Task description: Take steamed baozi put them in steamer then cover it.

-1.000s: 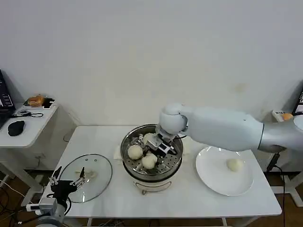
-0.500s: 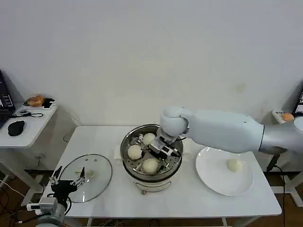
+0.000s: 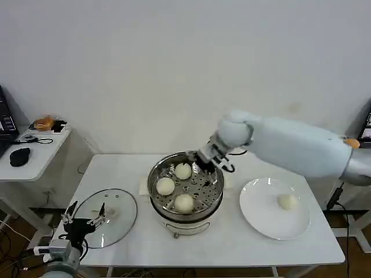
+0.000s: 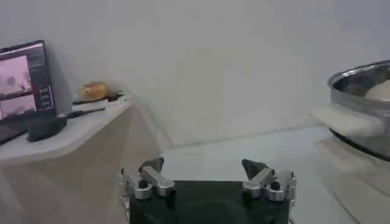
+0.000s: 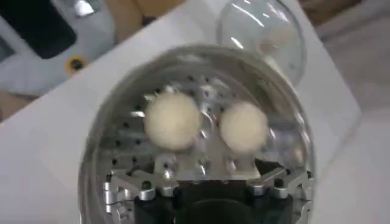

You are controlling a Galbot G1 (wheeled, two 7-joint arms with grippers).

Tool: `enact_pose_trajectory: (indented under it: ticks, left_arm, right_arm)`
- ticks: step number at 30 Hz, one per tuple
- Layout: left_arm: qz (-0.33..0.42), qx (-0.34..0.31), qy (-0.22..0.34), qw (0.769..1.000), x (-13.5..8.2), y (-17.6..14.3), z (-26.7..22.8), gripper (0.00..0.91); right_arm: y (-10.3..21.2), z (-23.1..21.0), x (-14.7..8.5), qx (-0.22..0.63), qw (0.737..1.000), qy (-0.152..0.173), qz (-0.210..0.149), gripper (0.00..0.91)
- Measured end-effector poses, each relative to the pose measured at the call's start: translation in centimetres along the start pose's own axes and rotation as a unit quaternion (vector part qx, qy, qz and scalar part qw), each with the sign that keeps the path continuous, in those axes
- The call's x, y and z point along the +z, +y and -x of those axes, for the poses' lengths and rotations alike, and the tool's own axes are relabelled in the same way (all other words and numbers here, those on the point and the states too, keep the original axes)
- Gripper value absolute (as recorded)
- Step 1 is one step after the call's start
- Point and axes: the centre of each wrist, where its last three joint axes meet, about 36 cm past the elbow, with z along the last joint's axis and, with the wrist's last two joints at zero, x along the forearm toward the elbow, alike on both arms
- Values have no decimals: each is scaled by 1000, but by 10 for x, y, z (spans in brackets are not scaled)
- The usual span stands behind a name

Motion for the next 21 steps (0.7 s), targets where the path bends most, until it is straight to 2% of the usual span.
enact_pose_trajectory:
  ticks: [6,13,21]
  left_arm:
    - [1,7,-1,1000,-1,-1,4,907]
    - [3,16,-2,1000,-1,-4,7,907]
    - [4,24,0,1000,1,-7,8,907]
  right_arm:
    - [34,-26,47,15,997,44,63,907]
    - [95,-44,107,15,986,98,136,907]
    - [163,-46,154,9,969,140,202,907]
